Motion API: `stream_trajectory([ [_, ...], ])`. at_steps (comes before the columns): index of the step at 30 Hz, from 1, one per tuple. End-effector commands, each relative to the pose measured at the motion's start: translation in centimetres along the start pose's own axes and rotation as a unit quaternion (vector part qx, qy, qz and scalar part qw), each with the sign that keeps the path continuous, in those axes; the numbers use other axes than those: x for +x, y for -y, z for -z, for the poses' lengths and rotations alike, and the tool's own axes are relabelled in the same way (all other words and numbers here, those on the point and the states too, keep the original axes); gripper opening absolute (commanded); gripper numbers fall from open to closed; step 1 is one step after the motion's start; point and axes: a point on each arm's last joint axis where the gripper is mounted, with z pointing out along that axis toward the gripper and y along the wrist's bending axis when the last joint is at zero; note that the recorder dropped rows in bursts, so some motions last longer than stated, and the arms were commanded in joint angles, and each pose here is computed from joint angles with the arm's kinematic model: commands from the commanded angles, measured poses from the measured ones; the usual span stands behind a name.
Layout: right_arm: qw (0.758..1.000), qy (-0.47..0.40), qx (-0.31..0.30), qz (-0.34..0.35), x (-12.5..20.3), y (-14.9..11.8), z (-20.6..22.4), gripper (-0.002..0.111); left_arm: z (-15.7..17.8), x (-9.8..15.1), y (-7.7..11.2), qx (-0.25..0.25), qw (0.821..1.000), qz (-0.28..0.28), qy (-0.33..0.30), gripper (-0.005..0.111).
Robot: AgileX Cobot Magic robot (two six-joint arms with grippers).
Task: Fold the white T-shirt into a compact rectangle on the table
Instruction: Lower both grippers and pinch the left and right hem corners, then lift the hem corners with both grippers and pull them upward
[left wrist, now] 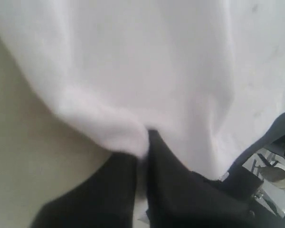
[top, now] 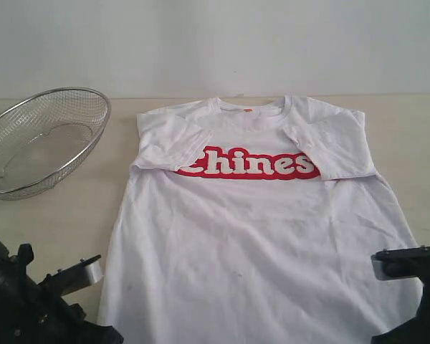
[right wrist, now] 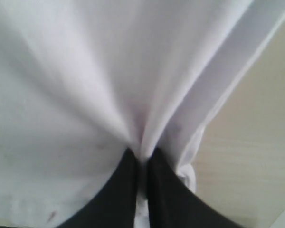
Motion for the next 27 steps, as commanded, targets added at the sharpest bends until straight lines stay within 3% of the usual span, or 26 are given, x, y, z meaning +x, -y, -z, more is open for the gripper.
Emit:
stream_trajectory([
  [1,0.999,0.023,-0.037,-0.006,-0.6,-0.6,-0.1,0.000,0.2,-1.2,0.1,-0.019,0.999,-0.035,0.031,0.005],
  [16,0.992,0.096,-0.078,0.029,0.2,-1.4,3.2,0.000,3.7,-1.2,3.0,0.002,0.985,-0.107,0.132,0.005],
  [27,0.987,0.127,-0.092,0.048,2.7,-1.6,5.9,0.000,6.5,1.3,5.3,0.030,0.974,-0.125,0.188,0.005],
])
